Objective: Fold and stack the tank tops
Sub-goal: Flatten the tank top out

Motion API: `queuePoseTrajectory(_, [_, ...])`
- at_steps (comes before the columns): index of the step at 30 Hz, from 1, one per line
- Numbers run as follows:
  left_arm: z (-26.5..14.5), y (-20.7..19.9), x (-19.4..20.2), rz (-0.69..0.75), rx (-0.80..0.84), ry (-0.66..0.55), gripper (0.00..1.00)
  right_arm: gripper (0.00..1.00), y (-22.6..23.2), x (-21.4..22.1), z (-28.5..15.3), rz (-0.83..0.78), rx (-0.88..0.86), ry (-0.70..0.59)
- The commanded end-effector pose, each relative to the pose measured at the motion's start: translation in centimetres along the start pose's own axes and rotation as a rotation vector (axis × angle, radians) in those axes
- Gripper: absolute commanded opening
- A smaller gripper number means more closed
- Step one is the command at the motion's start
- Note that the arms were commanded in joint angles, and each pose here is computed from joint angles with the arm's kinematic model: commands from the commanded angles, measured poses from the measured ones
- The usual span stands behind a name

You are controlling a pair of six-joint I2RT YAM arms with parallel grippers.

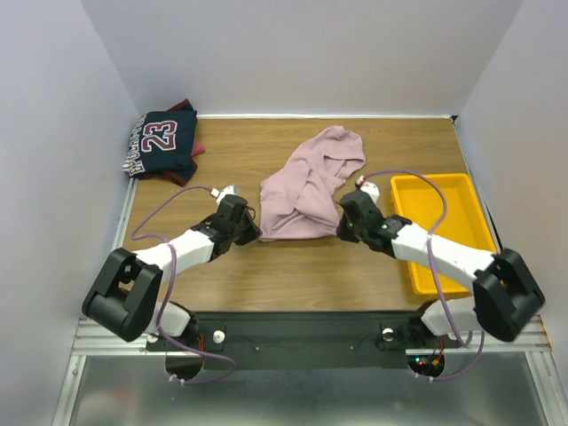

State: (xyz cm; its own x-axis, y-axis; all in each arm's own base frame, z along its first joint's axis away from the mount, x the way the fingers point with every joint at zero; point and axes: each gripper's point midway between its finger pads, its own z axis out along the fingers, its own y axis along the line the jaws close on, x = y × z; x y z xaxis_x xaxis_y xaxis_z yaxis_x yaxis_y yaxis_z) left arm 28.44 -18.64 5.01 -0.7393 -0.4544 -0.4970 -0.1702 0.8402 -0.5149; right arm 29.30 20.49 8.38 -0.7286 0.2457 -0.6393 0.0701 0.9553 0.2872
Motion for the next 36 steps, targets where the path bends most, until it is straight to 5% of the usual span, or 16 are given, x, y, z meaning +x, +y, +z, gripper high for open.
queuePoseTrajectory(1, [0.1, -4.4, -1.6, 0.047, 0.13, -0.008, 0.0, 0.0, -4.5, 4.7, -2.2, 0.039, 0.101, 0.108])
queuePoseTrajectory(10, [-1.5, -12.0, -5.7, 0.213, 0.224, -0.083, 0.31, 0.0, -8.2, 9.3, -3.1, 0.089, 0.153, 0.188])
queuePoseTrajectory(16, [0.2, -14.4, -5.7, 0.456, 0.055, -0.086, 0.45, 0.0, -8.2, 8.8, -2.5, 0.083, 0.183, 0.177])
queuePoseTrajectory(19, [0.9, -16.2, -2.1, 0.597, 0.058, -0.028, 0.46, 0.0, -8.3, 8.7, -2.4, 0.078, 0.19, 0.172])
queuePoseTrajectory(28, [4.4, -16.1, 2.7, 0.695, 0.027, 0.06, 0.47, 0.0, -8.1, 8.4, -2.8, 0.087, 0.172, 0.158])
queuePoseTrajectory(36, [5.6, -17.2, 2.7, 0.713, 0.015, 0.023, 0.49, 0.0, -8.3, 8.5, -3.0, 0.098, 0.169, 0.151])
